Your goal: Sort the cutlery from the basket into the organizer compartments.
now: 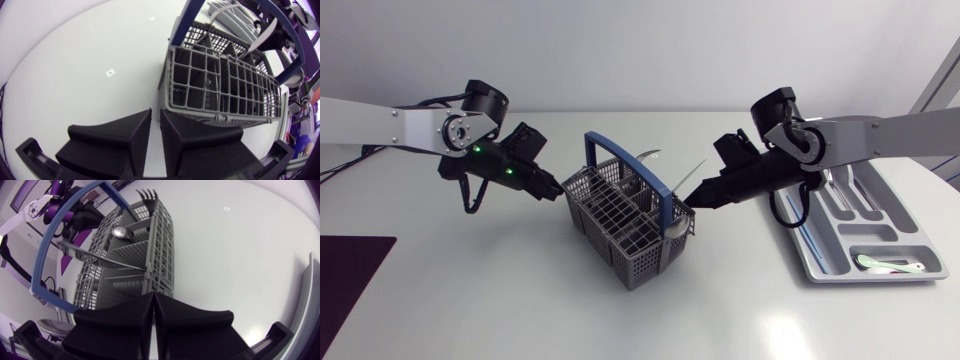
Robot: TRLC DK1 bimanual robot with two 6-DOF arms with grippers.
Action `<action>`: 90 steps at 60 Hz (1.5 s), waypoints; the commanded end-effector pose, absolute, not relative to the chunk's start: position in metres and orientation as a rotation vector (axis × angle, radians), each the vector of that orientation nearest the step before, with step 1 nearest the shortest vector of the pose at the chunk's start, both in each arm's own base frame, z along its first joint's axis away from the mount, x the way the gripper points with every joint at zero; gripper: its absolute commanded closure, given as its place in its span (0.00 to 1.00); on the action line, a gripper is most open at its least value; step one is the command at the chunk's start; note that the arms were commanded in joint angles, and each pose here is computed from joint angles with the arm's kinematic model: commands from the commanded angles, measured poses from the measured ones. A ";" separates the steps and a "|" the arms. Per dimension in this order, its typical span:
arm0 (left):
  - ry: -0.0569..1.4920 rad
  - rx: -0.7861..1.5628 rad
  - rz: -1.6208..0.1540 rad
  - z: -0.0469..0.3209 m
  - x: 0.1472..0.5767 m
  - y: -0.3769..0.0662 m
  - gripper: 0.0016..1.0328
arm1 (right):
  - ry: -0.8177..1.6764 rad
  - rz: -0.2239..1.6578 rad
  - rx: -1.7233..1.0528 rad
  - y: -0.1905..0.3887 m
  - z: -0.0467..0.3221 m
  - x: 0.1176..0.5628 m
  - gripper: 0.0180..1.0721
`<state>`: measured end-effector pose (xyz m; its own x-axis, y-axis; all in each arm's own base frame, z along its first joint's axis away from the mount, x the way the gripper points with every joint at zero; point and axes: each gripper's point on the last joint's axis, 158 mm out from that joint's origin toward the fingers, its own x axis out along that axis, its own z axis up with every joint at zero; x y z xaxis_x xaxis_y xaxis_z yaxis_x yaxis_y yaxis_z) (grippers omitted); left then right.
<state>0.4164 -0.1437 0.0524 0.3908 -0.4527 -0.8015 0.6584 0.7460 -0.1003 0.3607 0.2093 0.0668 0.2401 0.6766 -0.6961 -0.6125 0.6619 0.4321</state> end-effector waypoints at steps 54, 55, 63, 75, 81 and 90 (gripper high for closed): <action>0.896 0.157 -0.746 0.072 0.441 -0.170 0.84 | 0.974 0.877 -0.045 0.182 0.056 0.327 0.95; 0.900 0.153 -0.750 0.071 0.440 -0.170 0.84 | 0.975 0.877 -0.045 0.182 0.055 0.327 0.95; 0.904 0.149 -0.755 0.069 0.441 -0.175 0.84 | 0.982 0.911 -0.056 0.194 0.056 0.317 0.95; 0.903 0.142 -0.767 0.067 0.454 -0.189 0.84 | 0.990 0.965 -0.082 0.210 0.059 0.297 0.95; 0.894 0.136 -0.766 0.069 0.463 -0.194 0.83 | 0.990 0.989 -0.086 0.215 0.060 0.289 0.95; 0.891 0.108 -0.748 0.066 0.485 -0.196 0.83 | 0.990 1.028 -0.104 0.225 0.060 0.278 0.95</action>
<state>0.4751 -0.1879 0.0717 0.4115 -0.5310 -0.7407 0.6470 0.7426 -0.1730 0.2917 0.2184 0.0616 0.1757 0.6572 -0.7330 -0.7338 0.5838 0.3476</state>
